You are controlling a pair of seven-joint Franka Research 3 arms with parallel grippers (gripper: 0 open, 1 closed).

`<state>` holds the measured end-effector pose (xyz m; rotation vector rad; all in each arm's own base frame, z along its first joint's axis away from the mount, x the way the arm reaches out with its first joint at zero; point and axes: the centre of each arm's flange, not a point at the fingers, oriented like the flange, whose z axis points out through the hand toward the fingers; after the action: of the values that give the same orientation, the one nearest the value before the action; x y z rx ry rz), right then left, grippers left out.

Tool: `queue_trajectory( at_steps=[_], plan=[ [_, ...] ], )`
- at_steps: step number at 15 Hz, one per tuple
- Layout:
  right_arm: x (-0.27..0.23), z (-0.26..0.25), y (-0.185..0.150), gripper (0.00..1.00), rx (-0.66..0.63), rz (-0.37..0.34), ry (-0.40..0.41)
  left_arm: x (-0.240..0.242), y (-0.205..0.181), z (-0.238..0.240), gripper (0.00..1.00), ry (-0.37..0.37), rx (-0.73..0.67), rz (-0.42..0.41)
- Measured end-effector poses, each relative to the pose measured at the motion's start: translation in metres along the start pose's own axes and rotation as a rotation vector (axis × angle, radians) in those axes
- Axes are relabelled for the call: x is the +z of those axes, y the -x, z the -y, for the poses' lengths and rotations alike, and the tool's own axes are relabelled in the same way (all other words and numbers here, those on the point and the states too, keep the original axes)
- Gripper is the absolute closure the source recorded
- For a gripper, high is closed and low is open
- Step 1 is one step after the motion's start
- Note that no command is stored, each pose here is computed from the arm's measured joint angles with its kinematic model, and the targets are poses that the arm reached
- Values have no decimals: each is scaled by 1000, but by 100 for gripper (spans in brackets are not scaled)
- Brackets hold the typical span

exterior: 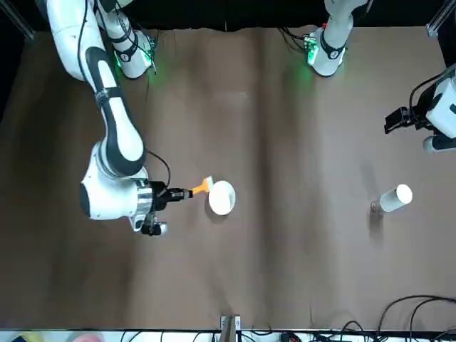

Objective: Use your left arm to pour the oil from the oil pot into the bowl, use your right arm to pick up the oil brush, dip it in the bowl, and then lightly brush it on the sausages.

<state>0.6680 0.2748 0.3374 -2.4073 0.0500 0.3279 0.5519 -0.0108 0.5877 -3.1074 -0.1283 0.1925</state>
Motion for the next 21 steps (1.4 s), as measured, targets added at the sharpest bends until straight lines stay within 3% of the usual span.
queue_trajectory(
  at_steps=[3, 9, 13, 21],
  plan=[
    [46, 6, -2, 95, 29, -64, -34, 0, -1, 3, 0, 2, -6, -6],
    [75, -27, -17, 95, 83, -96, -33, 6, -8, 3, 0, 7, -2, -23],
    [100, -45, -17, 95, 111, -76, -16, 14, -10, 1, 0, 7, 1, -20],
    [117, -58, -14, 95, 176, -60, -58, 20, -13, 0, 0, 9, 4, -15]
  ],
)
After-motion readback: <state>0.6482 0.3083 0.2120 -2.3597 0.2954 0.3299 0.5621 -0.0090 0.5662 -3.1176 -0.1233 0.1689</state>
